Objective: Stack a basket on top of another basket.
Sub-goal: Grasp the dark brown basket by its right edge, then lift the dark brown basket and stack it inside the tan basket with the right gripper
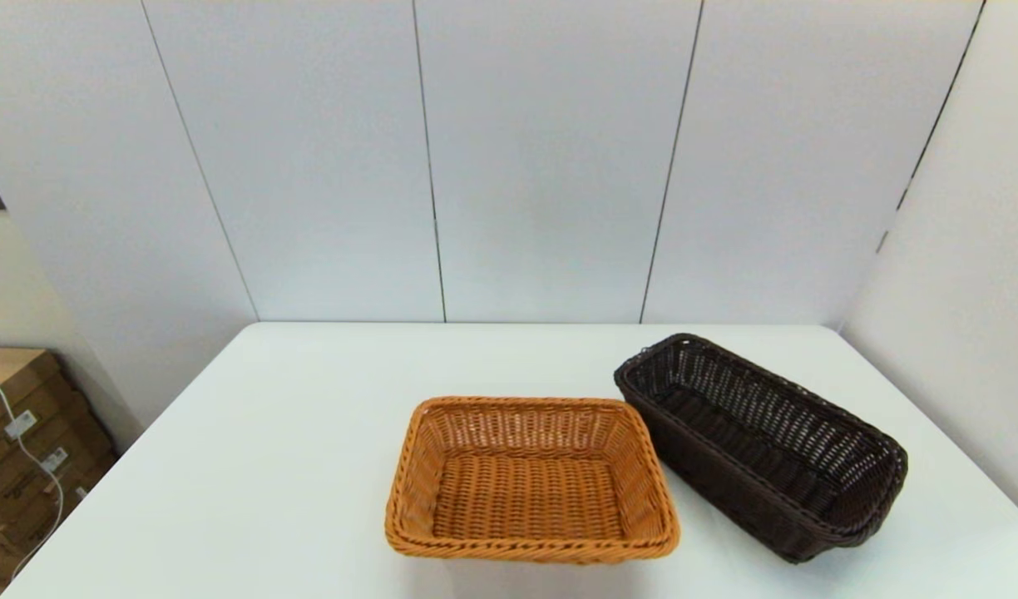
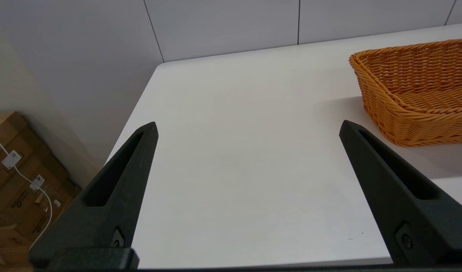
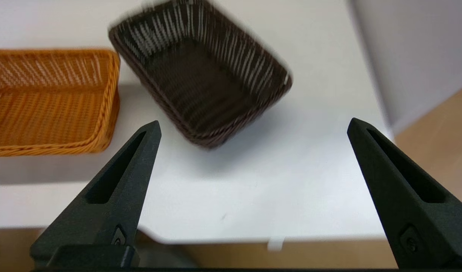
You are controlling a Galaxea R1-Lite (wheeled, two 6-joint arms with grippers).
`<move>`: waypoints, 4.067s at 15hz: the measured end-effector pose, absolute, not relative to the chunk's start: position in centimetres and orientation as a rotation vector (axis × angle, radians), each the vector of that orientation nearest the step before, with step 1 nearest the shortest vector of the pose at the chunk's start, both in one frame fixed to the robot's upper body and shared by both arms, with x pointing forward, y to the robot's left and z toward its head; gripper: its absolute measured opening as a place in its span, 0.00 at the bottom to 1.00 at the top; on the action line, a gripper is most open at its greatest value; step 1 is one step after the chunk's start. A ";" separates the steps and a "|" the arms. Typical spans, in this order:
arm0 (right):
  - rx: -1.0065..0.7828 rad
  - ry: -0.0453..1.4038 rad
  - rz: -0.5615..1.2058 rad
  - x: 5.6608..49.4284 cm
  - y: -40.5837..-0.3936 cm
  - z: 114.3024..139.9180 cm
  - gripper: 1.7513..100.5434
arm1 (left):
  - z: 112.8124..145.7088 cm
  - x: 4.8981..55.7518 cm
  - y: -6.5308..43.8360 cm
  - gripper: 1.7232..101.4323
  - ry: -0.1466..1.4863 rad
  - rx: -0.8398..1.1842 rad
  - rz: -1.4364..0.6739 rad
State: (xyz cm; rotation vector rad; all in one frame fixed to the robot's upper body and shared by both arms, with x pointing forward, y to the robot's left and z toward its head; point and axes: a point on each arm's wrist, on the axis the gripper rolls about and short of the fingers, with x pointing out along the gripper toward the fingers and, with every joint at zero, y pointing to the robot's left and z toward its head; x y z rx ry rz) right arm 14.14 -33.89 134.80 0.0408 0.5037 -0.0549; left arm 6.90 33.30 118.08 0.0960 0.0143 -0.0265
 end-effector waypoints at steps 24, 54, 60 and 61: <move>0.794 1.328 -0.616 38.2 -37.8 121.4 0.97 | 118.1 6.9 33.3 0.96 0.014 0.099 -0.027; 1.186 1.233 -0.374 36.2 -45.4 120.0 0.14 | 118.1 6.9 33.3 0.96 0.013 0.100 -0.027; 1.267 1.145 -0.274 34.4 -47.0 122.1 0.14 | 118.1 6.9 33.3 0.96 0.013 0.099 -0.027; 1.260 1.141 -0.268 34.1 -46.9 122.5 0.14 | 118.1 6.9 33.3 0.96 0.013 0.099 -0.027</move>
